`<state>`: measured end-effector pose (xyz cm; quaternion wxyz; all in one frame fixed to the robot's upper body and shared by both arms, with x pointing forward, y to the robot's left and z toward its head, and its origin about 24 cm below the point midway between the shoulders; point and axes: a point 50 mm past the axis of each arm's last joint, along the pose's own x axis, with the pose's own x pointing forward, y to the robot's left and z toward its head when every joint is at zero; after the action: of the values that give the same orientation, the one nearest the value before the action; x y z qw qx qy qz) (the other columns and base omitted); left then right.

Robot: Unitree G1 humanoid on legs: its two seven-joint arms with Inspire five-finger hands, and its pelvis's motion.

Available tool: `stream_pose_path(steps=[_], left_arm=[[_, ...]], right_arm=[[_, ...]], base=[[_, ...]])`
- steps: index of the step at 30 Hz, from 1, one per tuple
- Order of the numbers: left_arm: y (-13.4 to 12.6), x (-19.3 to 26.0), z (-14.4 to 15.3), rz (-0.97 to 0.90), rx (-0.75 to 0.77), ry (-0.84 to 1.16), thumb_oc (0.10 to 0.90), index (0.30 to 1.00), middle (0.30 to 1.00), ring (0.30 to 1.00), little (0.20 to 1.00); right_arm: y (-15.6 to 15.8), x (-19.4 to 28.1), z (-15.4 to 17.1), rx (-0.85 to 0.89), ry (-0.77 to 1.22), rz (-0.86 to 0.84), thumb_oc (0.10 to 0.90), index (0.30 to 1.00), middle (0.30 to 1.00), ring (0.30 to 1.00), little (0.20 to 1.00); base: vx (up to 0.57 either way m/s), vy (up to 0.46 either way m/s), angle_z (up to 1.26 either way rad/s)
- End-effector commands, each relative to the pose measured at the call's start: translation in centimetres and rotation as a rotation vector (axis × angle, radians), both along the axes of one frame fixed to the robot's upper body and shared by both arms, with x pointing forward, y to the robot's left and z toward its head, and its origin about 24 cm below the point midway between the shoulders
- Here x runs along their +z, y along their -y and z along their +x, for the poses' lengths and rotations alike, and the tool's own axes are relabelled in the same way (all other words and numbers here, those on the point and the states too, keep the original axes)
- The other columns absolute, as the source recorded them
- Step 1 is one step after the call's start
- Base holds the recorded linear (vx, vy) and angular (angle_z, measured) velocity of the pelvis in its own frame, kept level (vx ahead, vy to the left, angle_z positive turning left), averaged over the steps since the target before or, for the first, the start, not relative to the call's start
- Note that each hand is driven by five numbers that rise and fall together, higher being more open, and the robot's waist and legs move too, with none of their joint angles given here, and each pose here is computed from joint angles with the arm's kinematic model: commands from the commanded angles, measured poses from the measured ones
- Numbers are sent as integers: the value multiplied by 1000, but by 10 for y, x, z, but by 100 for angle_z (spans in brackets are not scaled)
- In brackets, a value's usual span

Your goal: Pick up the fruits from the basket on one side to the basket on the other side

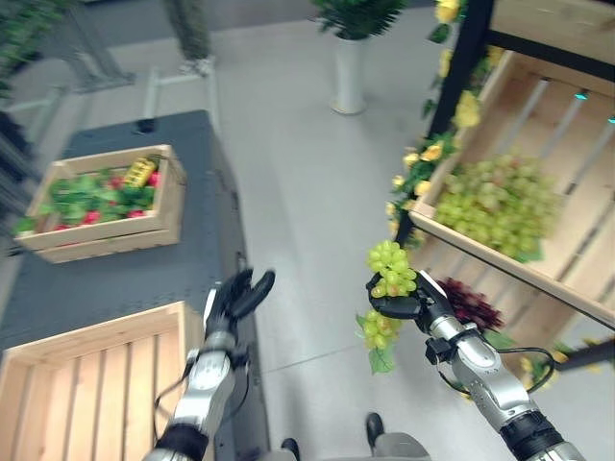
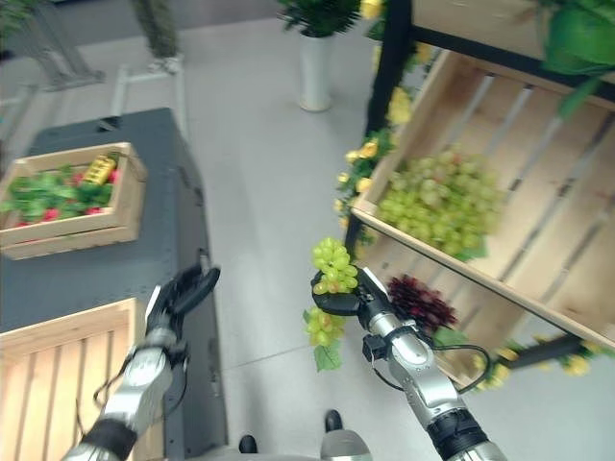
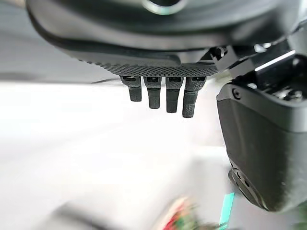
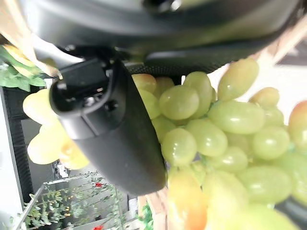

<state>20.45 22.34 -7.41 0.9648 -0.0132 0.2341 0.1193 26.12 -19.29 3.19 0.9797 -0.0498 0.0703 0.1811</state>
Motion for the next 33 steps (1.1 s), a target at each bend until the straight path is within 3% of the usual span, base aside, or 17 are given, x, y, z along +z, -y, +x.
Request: stream_pose_path(steps=[1,8,18,21,28,33], left_arm=[[-3,51,51,7,-42,298,800,900,900,900,900],[-13,48,50,24,-68,267,800,900,900,900,900],[-23,47,52,64,-108,218,800,900,900,900,900],[-33,47,50,67,-105,211,800,900,900,900,900],[-21,35,48,13,-98,173,800,900,900,900,900],[-16,26,41,-3,-136,136,800,900,900,900,900]], right_arm=[[-7,85,16,56,423,100,400,300,300,300,300],[13,140,11,83,613,-35,400,300,300,300,300],[30,208,15,83,804,4,400,300,300,300,300],[39,232,16,47,863,4,400,300,300,300,300],[67,255,17,-78,904,54,400,300,300,300,300],[88,269,25,-252,932,-96,400,300,300,300,300]], base=[[-84,200,-47],[-114,182,-25],[-59,93,-25],[-34,-51,-52],[53,-40,-4],[65,-15,7]])
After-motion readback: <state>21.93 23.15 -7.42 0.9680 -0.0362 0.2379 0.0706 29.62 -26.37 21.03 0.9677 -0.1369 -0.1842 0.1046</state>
